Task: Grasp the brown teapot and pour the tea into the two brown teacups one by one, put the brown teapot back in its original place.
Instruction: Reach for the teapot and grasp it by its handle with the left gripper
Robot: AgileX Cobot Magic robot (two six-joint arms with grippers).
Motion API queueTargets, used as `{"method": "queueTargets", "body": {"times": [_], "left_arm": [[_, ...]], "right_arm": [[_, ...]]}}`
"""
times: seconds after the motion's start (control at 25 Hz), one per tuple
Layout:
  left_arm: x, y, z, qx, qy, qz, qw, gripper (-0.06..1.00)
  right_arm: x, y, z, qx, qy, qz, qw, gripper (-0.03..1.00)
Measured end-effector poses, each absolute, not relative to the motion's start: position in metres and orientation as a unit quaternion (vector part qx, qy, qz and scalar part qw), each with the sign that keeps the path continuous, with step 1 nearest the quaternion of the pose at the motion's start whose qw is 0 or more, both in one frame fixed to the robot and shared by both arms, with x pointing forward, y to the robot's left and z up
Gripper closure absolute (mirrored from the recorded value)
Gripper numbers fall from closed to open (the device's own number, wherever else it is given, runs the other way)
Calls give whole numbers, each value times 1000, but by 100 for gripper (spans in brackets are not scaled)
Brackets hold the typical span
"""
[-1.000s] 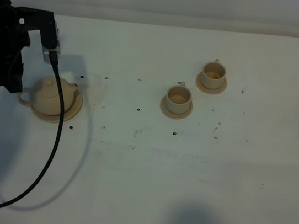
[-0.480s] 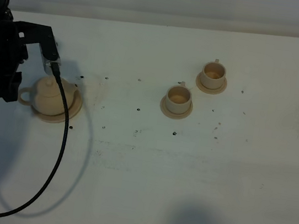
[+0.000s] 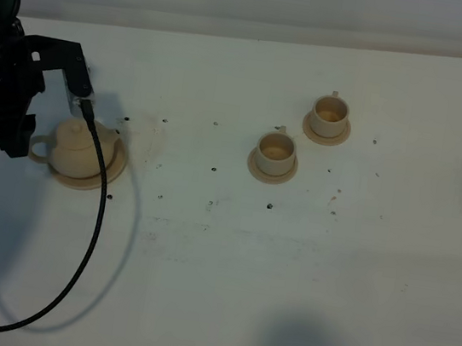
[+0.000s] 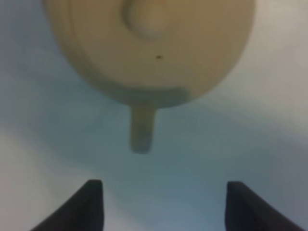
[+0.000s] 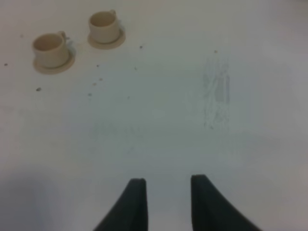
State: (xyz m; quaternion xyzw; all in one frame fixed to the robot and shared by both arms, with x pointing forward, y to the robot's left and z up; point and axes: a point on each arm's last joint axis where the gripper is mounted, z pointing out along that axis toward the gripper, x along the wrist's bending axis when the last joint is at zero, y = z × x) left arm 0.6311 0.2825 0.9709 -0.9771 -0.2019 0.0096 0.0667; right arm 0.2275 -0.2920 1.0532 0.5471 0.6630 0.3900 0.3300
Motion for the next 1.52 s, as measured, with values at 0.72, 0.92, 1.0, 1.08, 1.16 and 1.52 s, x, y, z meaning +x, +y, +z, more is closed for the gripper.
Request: {"method": "queueTargets", "body": {"times": [0.72,0.92,1.0,1.08,1.16,1.52], "left_arm": [[647,264,945,-983,-168,-30,63,38],[646,262,944,-983,-169,-29,66,38],[646,262,944,-982,-172,-26,67,38],[645,262,944,-982,-174,-24,68,40],[645,262,944,-982,-175,-22,67,44],[642,261,944,-982,-178,-8,64,65]], "right_arm": [[227,-292,1053,547,663,390,330,75],[227,-292,1053,547,663,390,330,75],[227,-292,1053,547,663,390,330,75],[227,-292,1053,547,663,390,330,75],[227,-292,1053,547,663,390,330,75],[227,-292,1053,547,663,390,330,75]]}}
